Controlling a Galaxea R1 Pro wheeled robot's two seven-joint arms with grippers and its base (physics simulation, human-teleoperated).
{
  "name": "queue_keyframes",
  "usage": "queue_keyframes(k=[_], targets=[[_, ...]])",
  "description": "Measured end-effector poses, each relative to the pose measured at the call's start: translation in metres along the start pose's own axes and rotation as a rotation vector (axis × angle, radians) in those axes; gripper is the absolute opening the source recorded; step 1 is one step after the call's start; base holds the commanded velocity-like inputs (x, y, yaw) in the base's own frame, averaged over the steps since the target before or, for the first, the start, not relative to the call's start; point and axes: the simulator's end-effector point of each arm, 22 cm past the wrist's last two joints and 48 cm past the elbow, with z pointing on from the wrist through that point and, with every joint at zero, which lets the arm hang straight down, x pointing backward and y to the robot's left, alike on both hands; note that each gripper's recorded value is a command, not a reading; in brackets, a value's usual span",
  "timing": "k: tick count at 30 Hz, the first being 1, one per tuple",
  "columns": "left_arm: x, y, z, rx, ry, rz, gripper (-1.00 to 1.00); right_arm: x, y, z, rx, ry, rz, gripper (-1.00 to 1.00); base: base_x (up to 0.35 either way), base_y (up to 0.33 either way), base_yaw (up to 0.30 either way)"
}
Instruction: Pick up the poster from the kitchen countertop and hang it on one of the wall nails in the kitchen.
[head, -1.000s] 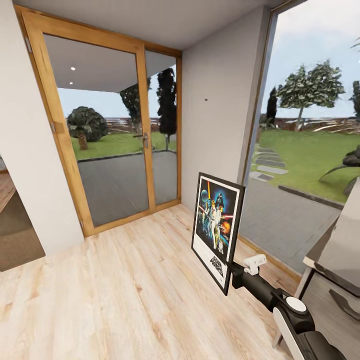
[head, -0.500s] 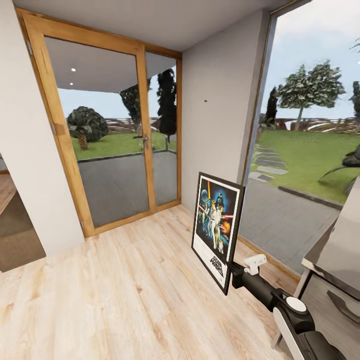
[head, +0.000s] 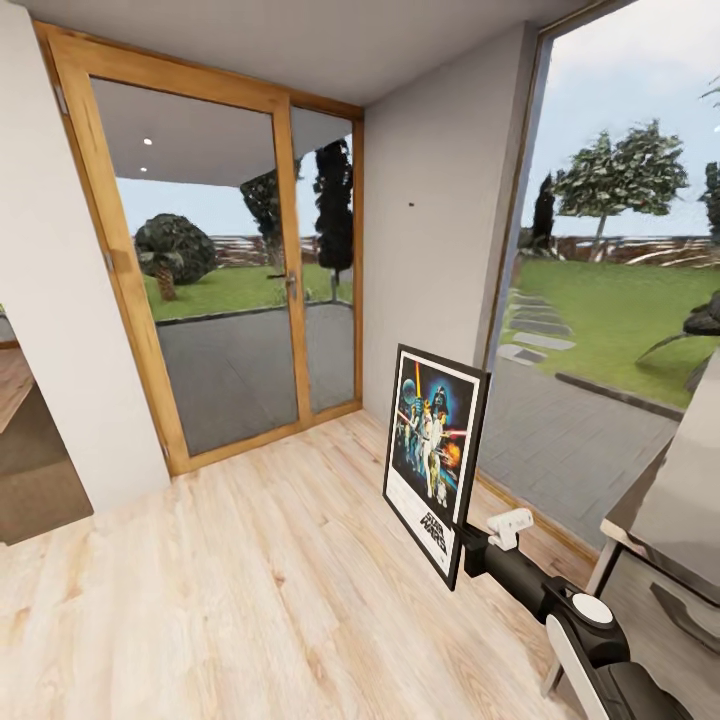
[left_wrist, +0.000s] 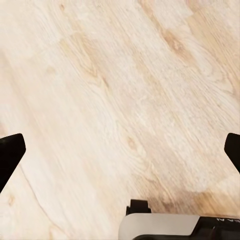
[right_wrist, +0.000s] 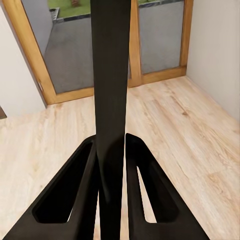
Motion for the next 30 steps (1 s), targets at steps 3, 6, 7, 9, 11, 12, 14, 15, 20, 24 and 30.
queue_keyframes(k=[3,6,7,9,11,12,14,15,20,24,30], targets=[[-0.0004,0.0002,-0.0028,0.000,0.001,0.000,1.00,-0.0023,0.0007,-0.0015,0.000,0.000,0.000,-1.00,0.000,0.000,0.000],[-0.0010,0.0006,-0.0046,0.000,0.000,0.000,1.00,-0.0036,0.0011,-0.0025,0.000,0.001,0.000,-1.00,0.000,0.000,0.000],[-0.0011,0.0007,-0.0046,-0.001,0.000,0.000,1.00,-0.0036,0.0011,-0.0025,0.000,0.001,0.000,-1.00,0.000,0.000,0.000],[-0.0015,0.0007,-0.0045,-0.001,-0.001,-0.001,1.00,-0.0037,0.0011,-0.0025,0.000,0.000,0.000,-1.00,0.000,0.000,0.000],[-0.0013,0.0007,-0.0045,-0.001,-0.001,-0.001,1.00,-0.0037,0.0011,-0.0025,0.000,0.000,0.000,-1.00,0.000,0.000,0.000],[-0.0014,0.0008,-0.0045,-0.001,-0.001,-0.001,1.00,-0.0037,0.0011,-0.0025,0.000,0.000,0.000,-1.00,0.005,0.005,0.000],[-0.0012,0.0011,-0.0046,-0.001,0.000,-0.002,1.00,-0.0037,0.0011,-0.0026,0.000,0.000,0.000,-1.00,0.074,0.065,0.000],[-0.0013,0.0011,-0.0046,-0.001,-0.001,-0.002,1.00,-0.0038,0.0012,-0.0027,0.000,0.000,0.000,-1.00,0.147,0.128,0.000],[-0.0012,0.0012,-0.0047,-0.002,-0.001,-0.002,1.00,-0.0037,0.0011,-0.0026,0.000,0.000,0.000,-1.00,0.119,0.107,0.000],[-0.0015,0.0008,-0.0055,-0.001,-0.001,-0.001,1.00,-0.0045,0.0014,-0.0031,0.000,0.000,0.000,-1.00,0.027,0.025,0.000],[-0.0025,0.0010,-0.0108,-0.001,0.000,0.001,1.00,-0.0086,0.0028,-0.0061,0.000,0.001,0.000,-1.00,0.004,0.004,0.000]])
